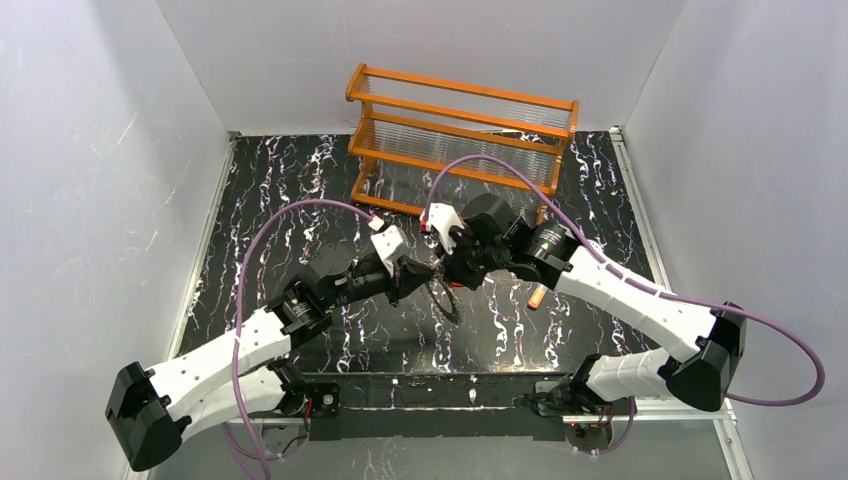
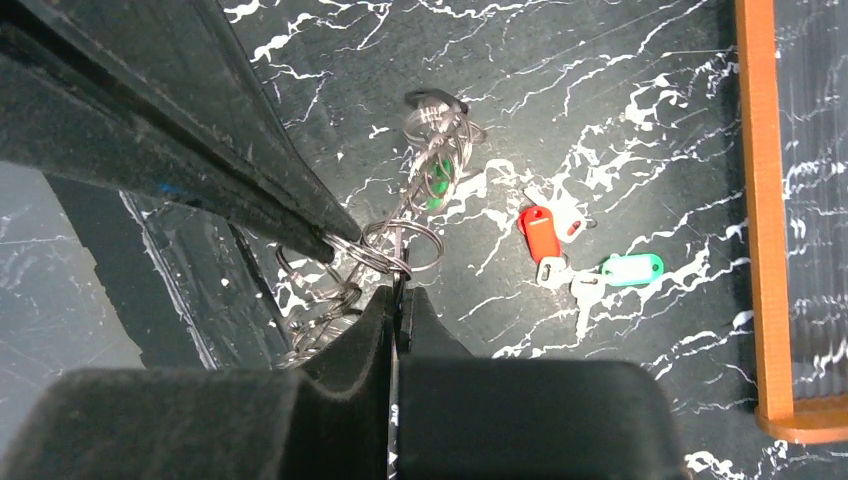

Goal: Remove the keys from the keyring

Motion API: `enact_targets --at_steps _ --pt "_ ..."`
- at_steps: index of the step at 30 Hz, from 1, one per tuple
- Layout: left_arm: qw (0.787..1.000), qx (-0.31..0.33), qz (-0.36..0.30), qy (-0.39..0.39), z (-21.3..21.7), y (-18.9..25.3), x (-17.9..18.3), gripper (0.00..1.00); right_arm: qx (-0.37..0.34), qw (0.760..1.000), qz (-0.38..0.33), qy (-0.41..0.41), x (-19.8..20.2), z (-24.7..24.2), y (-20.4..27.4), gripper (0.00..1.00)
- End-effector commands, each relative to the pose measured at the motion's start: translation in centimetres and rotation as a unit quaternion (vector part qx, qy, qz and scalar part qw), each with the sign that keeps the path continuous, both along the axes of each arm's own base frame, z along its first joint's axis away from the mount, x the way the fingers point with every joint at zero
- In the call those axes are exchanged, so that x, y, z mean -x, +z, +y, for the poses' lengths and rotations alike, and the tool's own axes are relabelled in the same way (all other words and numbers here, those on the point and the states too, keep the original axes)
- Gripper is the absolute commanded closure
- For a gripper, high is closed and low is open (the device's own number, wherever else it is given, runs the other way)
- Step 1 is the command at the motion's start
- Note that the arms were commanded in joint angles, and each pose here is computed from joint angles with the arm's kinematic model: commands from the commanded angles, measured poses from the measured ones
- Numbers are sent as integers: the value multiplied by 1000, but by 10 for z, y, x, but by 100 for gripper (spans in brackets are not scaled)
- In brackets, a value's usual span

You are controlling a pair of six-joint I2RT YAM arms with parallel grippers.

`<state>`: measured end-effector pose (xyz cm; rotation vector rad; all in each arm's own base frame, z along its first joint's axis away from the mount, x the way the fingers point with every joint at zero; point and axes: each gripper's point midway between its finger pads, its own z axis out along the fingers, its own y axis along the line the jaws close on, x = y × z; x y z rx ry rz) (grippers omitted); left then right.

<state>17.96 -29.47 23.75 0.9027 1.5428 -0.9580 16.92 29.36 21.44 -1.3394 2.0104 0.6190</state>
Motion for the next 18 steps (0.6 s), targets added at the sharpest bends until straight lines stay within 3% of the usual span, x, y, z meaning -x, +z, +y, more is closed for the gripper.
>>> enact_targets --at_steps 1,7,12,14,18 --pt "999 36 4 25 -1 22 -9 100 -63 996 18 53 11 28 30 99" --pt "995 -11 5 102 19 -2 -29 100 -68 996 8 60 14 23 37 99" --pt "992 -33 23 120 20 -14 -36 100 -93 989 13 118 34 23 54 99" --pt "996 -38 27 78 11 -15 -26 100 -98 990 -8 104 28 22 58 99" --pt "998 41 -9 -46 -9 18 13 100 -91 994 -54 32 -2 17 57 99"
